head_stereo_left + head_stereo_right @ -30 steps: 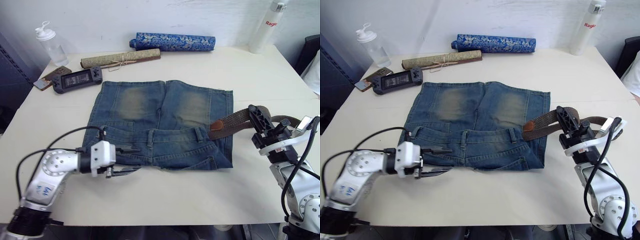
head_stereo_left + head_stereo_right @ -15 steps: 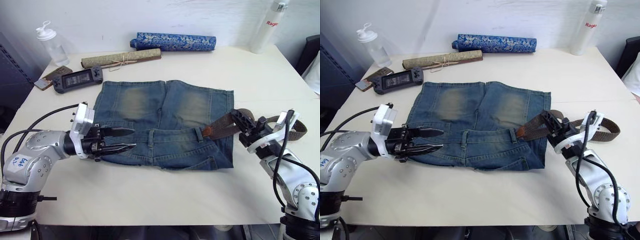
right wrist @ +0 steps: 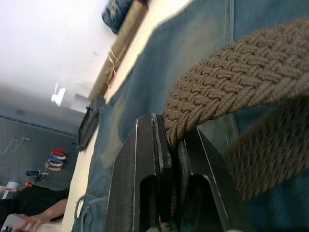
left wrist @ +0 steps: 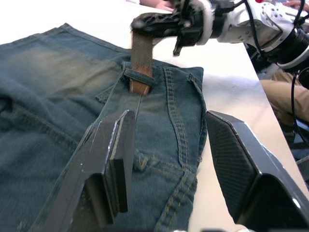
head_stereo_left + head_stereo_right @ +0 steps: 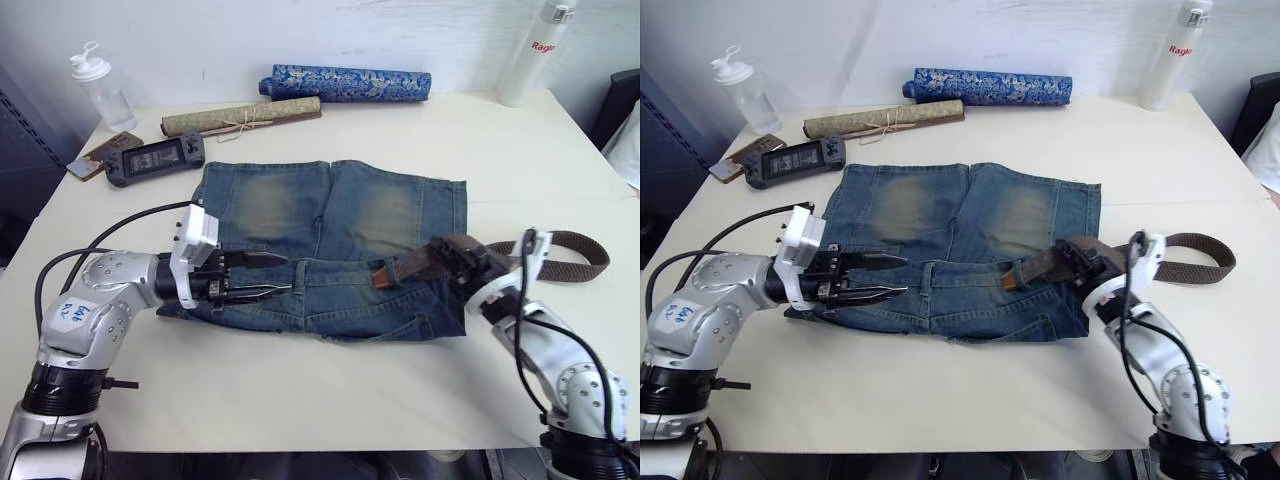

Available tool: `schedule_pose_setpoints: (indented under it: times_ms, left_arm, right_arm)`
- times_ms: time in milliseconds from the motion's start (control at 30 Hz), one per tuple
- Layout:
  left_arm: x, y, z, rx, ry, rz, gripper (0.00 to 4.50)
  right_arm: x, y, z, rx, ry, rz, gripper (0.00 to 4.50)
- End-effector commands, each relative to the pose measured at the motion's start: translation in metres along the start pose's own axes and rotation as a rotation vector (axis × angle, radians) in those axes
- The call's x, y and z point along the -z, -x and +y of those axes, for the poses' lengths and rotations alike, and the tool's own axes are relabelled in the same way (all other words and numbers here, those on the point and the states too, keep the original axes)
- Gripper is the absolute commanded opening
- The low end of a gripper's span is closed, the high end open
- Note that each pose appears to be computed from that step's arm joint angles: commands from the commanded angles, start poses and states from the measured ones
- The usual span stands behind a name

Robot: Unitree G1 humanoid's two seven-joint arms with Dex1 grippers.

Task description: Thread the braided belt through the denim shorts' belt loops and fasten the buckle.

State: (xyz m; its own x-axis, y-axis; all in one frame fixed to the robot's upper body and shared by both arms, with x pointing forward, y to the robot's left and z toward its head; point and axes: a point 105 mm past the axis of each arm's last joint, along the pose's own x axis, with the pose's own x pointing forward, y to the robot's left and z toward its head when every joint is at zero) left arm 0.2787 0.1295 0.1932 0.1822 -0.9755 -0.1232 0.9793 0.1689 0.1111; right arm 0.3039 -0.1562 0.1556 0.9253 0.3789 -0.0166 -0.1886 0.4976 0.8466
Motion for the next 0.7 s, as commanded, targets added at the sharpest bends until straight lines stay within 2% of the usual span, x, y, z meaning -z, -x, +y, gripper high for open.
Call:
schedule_pose_setpoints:
  times_ms: [33,200,333,500,600,700]
  left_arm:
    - [-0.001,-0.006,0.005,0.009,-0.076,0.020,2.57]
    - [0.005,-0.022,0.012,0.025,-0.190,0.067,2.57]
    - [0.014,-0.057,0.017,0.077,-0.388,0.124,2.57]
    - [0.018,-0.092,0.019,0.117,-0.632,0.146,2.57]
    - [0.017,-0.102,0.017,0.122,-0.714,0.131,2.57]
    - [0.028,-0.107,0.019,0.129,-0.822,0.163,2.57]
  right_arm:
    - [0.020,-0.006,-0.002,0.035,-0.018,0.053,0.00]
    - [0.035,-0.010,-0.007,0.076,-0.076,0.091,0.00]
    - [0.035,-0.010,-0.024,0.134,-0.196,0.074,0.00]
    - [0.038,-0.008,-0.031,0.165,-0.255,0.092,0.00]
    - [0.040,-0.008,-0.034,0.179,-0.280,0.096,0.00]
    - [0.042,-0.008,-0.033,0.178,-0.310,0.097,0.00]
